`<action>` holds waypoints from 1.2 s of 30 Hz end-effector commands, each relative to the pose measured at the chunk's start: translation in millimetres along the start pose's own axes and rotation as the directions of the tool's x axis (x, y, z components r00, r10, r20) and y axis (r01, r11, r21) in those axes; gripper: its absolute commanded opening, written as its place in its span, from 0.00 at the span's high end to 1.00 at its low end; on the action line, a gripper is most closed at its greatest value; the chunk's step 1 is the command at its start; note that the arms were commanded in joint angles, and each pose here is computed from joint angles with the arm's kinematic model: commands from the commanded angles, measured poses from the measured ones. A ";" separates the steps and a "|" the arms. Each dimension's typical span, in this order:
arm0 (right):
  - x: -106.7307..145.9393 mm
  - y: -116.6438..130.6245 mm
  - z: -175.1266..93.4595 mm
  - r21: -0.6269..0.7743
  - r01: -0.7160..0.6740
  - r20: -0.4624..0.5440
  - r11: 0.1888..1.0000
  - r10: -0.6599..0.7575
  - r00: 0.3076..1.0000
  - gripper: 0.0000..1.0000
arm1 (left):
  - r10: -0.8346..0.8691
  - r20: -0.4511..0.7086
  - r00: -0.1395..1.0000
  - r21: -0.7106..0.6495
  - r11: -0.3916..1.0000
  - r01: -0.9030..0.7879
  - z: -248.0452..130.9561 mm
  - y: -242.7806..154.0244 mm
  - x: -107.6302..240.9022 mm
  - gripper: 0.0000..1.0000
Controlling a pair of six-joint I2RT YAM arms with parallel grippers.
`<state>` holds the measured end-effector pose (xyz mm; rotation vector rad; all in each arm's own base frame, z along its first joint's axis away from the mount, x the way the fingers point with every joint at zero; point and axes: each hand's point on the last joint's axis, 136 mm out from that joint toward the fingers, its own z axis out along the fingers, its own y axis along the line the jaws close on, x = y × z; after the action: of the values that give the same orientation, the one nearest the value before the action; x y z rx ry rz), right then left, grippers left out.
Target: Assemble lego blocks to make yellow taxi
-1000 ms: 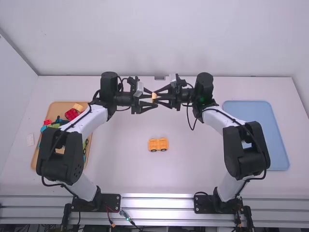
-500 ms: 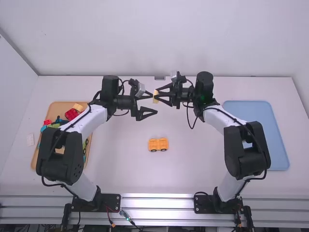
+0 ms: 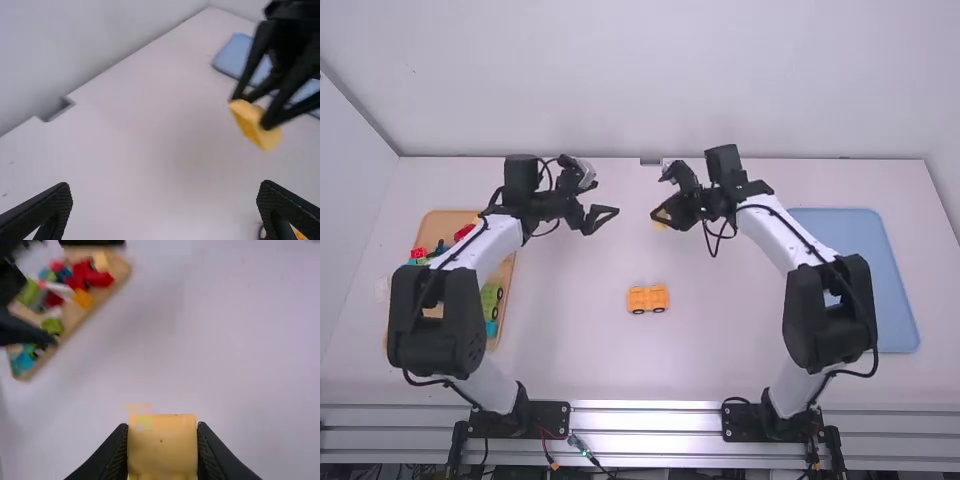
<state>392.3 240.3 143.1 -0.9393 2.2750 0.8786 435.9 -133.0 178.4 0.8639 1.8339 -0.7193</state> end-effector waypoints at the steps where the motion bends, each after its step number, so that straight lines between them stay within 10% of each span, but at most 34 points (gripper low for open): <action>1: 3.1 -18.8 -9.4 0.233 0.089 -0.129 0.968 -0.060 0.990 0.96 | -0.001 0.009 1.000 -0.027 1.000 0.001 -6.5 11.5 1.2 0.01; 10: 90.0 -35.4 -26.3 0.591 -0.204 -0.261 0.780 0.425 0.867 0.99 | 0.071 0.067 0.995 -0.090 0.994 -0.065 -18.3 31.3 -13.4 0.01; 21: 168.4 -25.0 2.2 0.631 -0.562 -0.101 0.535 0.775 0.624 1.00 | 0.091 0.083 0.992 -0.084 0.993 -0.084 -16.2 28.7 -19.0 0.01; 35: 209.5 -25.5 1.2 0.511 -0.805 0.398 -0.302 0.913 -0.091 1.00 | 0.053 0.058 0.997 -0.063 0.997 -0.050 -13.4 23.5 -11.2 0.01; 36: 218.3 -23.9 0.3 0.456 -0.769 0.472 -0.449 0.854 -0.219 1.00 | 0.054 0.058 0.997 -0.060 0.997 -0.050 -12.8 22.6 -11.4 0.01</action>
<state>282.3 140.6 -9.1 1.3496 2.9018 0.2318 453.5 -107.9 193.4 0.8315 1.7646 -0.6213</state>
